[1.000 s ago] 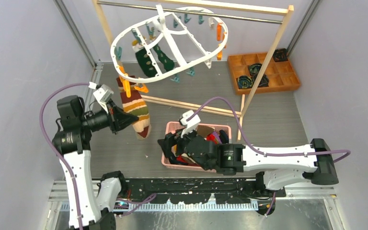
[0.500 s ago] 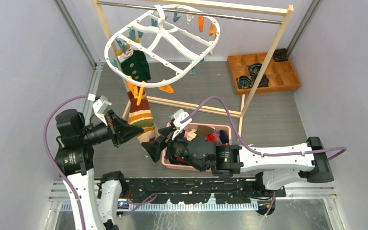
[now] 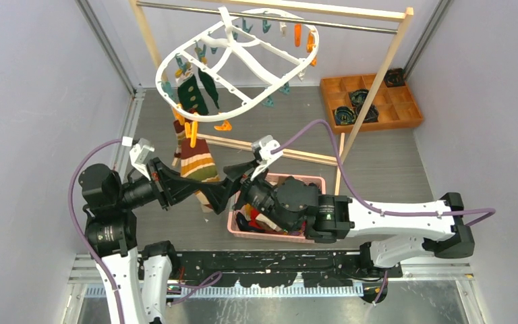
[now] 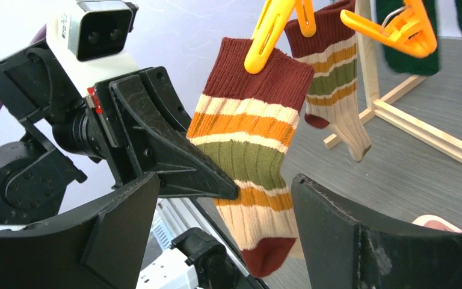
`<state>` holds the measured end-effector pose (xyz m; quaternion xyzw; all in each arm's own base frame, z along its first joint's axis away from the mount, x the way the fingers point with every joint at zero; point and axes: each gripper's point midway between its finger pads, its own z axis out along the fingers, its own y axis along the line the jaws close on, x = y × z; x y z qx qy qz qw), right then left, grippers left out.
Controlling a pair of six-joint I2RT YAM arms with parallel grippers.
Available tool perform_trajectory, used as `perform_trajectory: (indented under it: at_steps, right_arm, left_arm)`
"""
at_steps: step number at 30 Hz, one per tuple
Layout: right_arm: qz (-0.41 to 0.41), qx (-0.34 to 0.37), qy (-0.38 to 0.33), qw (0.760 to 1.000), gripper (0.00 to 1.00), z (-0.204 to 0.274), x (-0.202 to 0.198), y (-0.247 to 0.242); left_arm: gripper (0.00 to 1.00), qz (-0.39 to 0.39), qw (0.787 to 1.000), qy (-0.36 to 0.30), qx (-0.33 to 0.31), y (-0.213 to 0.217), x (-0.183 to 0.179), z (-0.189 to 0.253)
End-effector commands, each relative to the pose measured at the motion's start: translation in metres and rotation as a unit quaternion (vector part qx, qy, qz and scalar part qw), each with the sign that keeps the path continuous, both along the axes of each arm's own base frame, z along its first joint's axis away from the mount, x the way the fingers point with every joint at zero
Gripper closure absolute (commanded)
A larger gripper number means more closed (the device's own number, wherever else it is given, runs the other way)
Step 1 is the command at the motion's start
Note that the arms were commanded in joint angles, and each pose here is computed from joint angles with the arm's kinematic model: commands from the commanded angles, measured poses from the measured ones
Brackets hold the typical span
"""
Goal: Remove the socks clipped to the hanger
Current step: Remove the sock from the hanger.
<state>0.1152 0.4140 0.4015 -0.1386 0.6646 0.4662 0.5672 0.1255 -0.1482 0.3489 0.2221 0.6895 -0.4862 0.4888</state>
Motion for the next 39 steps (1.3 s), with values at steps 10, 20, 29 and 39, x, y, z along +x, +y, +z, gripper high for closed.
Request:
perform_trajectory:
  at_steps: [10,20,29,39]
  right_arm:
    - [-0.038,-0.073,-0.019,0.996,0.20,-0.024,-0.013,0.000]
    - [-0.138,-0.214,-0.147,0.956,0.17,-0.029,0.002,0.032]
    - [-0.186,-0.210,-0.154,0.947,0.48,-0.024,0.038,0.047]
    - [0.034,-0.080,-0.020,0.996,0.99,-0.040,0.012,0.028]
  left_arm:
    - [1.00,0.062,0.997,-0.018,-0.035,0.006,0.021,0.030]
    - [1.00,0.091,0.994,-0.002,-0.059,0.007,0.018,0.036]
    - [1.00,0.075,0.995,0.020,-0.070,0.002,0.007,0.037]
    - [0.00,0.028,0.998,0.058,-0.007,0.002,0.004,0.015]
